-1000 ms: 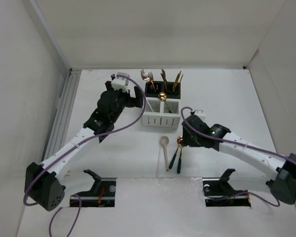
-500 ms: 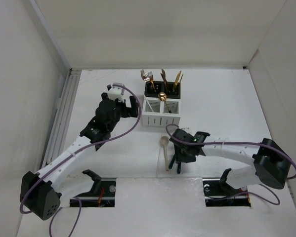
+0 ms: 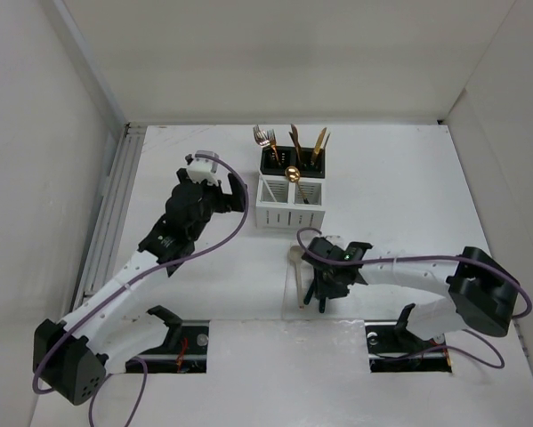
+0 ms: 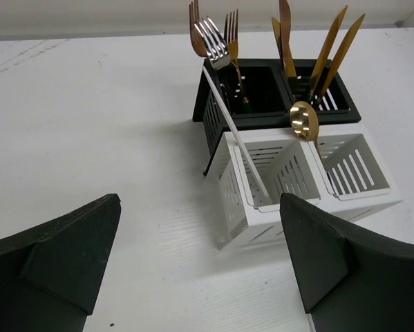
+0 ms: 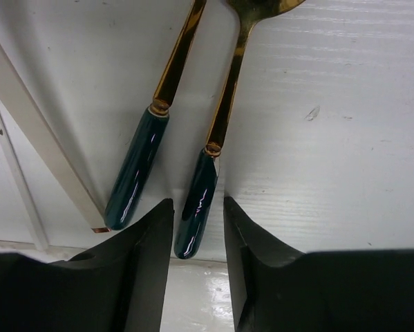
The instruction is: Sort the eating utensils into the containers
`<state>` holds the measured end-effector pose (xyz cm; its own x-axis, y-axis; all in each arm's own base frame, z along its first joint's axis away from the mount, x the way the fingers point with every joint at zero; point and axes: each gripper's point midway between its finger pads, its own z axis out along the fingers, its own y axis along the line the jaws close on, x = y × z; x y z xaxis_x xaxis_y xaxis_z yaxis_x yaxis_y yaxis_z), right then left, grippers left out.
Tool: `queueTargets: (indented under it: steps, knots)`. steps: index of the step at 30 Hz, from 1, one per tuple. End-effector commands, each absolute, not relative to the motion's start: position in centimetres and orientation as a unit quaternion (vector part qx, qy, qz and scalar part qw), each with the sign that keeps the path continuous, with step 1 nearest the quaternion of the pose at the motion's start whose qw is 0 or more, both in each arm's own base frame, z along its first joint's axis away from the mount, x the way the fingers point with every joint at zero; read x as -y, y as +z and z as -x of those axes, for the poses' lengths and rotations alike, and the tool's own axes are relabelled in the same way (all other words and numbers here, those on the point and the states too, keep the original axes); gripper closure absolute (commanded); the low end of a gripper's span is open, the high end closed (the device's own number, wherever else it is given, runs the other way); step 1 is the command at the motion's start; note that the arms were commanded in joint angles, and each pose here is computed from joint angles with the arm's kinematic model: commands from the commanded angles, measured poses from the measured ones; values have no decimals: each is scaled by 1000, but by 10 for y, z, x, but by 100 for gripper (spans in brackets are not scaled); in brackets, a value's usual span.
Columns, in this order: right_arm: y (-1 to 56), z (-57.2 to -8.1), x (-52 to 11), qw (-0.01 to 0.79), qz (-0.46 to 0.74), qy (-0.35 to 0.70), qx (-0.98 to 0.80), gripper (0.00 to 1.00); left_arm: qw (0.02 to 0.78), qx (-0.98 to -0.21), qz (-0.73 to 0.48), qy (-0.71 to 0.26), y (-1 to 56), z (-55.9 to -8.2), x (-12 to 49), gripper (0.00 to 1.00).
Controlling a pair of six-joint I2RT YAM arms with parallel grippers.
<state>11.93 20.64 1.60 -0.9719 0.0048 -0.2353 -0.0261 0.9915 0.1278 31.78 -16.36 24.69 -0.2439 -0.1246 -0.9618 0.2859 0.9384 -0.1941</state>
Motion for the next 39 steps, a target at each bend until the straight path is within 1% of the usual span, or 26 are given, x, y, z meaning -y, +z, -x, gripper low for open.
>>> queueTargets:
  steps: [1, 2, 3, 6, 7, 9, 12, 15, 18, 19, 21, 24, 25, 26, 27, 28, 29, 30, 31, 32, 33, 35, 36, 39]
  knots:
    - [2, -125, -203, 132, -15, 42, -990, 60, 624, -762, -32, -172, 254, -318, 156, 0]
    - [2, -128, -202, 135, -15, 34, -990, 63, 623, -762, -26, -176, 254, -318, 156, 0]
    - [0, -127, -201, 132, -15, 28, -991, 71, 621, -762, -30, -180, 254, -317, 158, 0]
    - [-6, -127, -191, 129, -13, -3, -992, 88, 619, -762, -21, -189, 254, -318, 158, 0]
    - [-4, -128, -190, 132, -32, -9, -991, 100, 619, -762, -21, -189, 254, -318, 158, 0]
    - [4, -132, -179, 150, -46, -28, -987, 100, 622, -759, -21, -190, 257, -316, 157, 0]
    - [21, -139, -173, 180, -62, -27, -981, 100, 622, -760, -17, -187, 255, -316, 153, 0]
    - [47, -156, -175, 213, -93, -23, -972, 100, 622, -760, -10, -187, 254, -316, 150, 0]
    - [90, -180, -179, 273, -105, -15, -956, 100, 618, -763, -7, -188, 249, -315, 150, 0]
    - [113, -194, -187, 310, -103, 0, -945, 100, 623, -760, -3, -187, 252, -317, 147, 0]
    - [148, -205, -192, 362, -92, 28, -927, 100, 626, -756, -2, -189, 254, -318, 148, 0]
    - [206, -230, -198, 449, -111, 77, -883, 100, 624, -760, 8, -184, 249, -320, 141, 0]
    - [225, -235, -194, 480, -92, 83, -869, 100, 624, -760, 8, -184, 249, -320, 141, 0]
    - [257, -252, -202, 530, -107, 112, -834, 100, 623, -760, 14, -187, 249, -321, 139, 0]
    - [274, -259, -203, 558, -102, 116, -815, 100, 624, -760, 19, -182, 249, -323, 134, 0]
    - [281, -266, -201, 585, -61, 85, -804, 100, 624, -760, 20, -182, 249, -323, 134, 0]
    - [293, -274, -201, 611, -51, 77, -787, 100, 619, -763, 25, -184, 246, -326, 133, 0]
    - [308, -289, -205, 647, -71, 79, -755, 100, 621, -762, 35, -182, 250, -328, 128, 0]
    - [313, -297, -207, 659, -62, 68, -746, 100, 616, -765, 31, -185, 246, -328, 131, 0]
    - [303, -309, -210, 661, -32, 29, -749, 100, 613, -768, 36, -179, 244, -330, 125, 0]
    - [307, -324, -208, 670, -42, 25, -741, 100, 611, -771, 40, -174, 244, -332, 122, 0]
    - [290, -341, -212, 663, -24, 0, -748, 100, 611, -772, 40, -173, 246, -332, 122, 0]
    - [296, -351, -214, 673, -29, 17, -739, 100, 608, -775, 43, -169, 245, -335, 120, 0]
    - [281, -367, -220, 680, -9, 38, -732, 100, 605, -779, 41, -160, 242, -339, 119, 0]
